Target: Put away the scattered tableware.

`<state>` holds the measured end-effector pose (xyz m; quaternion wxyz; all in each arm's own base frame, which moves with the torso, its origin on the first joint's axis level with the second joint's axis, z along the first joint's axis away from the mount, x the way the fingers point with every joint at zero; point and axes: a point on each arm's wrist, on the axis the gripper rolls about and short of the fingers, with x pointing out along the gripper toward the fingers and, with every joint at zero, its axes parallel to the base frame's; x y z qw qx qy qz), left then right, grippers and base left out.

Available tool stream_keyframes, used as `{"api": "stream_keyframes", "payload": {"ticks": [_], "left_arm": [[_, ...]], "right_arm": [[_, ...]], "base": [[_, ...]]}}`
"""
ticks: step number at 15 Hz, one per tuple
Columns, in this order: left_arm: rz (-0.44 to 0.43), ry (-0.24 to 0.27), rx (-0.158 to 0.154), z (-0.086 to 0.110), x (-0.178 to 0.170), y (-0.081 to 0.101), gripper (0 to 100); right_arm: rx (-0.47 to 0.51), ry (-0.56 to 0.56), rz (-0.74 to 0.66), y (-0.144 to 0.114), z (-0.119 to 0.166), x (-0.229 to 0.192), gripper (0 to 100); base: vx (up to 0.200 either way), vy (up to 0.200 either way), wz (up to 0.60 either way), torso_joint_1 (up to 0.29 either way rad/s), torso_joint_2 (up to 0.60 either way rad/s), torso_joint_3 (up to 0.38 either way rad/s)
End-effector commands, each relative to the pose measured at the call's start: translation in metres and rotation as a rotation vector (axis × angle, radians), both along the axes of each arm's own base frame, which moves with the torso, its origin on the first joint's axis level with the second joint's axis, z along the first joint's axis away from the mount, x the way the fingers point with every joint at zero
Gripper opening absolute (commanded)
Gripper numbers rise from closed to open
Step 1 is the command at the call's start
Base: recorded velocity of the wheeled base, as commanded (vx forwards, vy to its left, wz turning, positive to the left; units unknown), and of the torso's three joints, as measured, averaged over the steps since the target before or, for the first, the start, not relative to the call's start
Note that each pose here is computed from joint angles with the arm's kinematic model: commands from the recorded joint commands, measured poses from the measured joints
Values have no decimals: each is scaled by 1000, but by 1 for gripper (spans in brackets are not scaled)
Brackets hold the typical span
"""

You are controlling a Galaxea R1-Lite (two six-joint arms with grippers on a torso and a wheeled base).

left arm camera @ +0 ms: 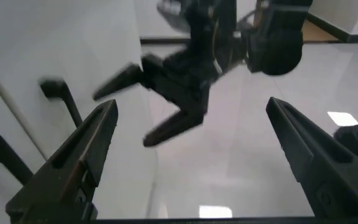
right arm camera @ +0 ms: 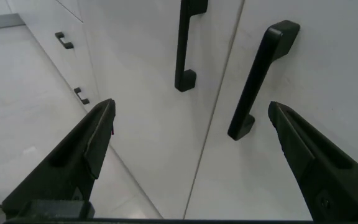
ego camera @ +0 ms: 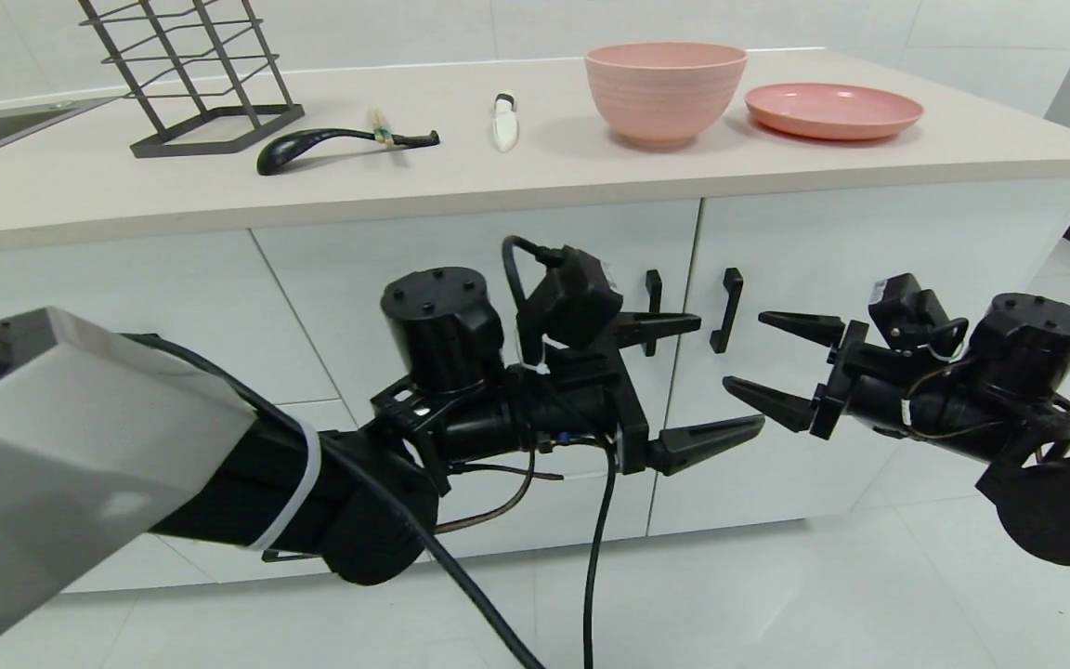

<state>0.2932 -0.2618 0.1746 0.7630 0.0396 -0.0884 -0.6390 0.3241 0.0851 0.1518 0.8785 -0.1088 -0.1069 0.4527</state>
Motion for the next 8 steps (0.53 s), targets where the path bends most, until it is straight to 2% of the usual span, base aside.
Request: {"api": "stream_keyframes", "payload": {"ticks": [1,2,4,5,6,7,8], "left_arm": [[2,22,29,10,13,-10,100],[8,16,39,17,18,-12,100],[15,-16,80,18,23,-15,100],[29,-49,142,12,25,-15,100],[40,-52,161,10,26,-14,100],[49,-49,165,10,27,-13,100],[132,-51,171,8,36,-11,100]], "right_arm": [[1,-5,7,6,-7,19,100],[2,-11,8,7,-8,23,100],[0,-2,7,8,-12,26,100],[-2,2,7,8,-17,30,100],[0,-8,7,10,-17,36,100],[2,-17,8,10,-16,39,100],[7,-48,36,13,-11,47,100]], "base": [[0,0,0,0,0,0],[0,0,0,0,0,0],[0,0,0,0,0,0],[0,0,0,0,0,0],[0,0,0,0,0,0],[0,0,0,0,0,0],[0,0,0,0,0,0]]}}
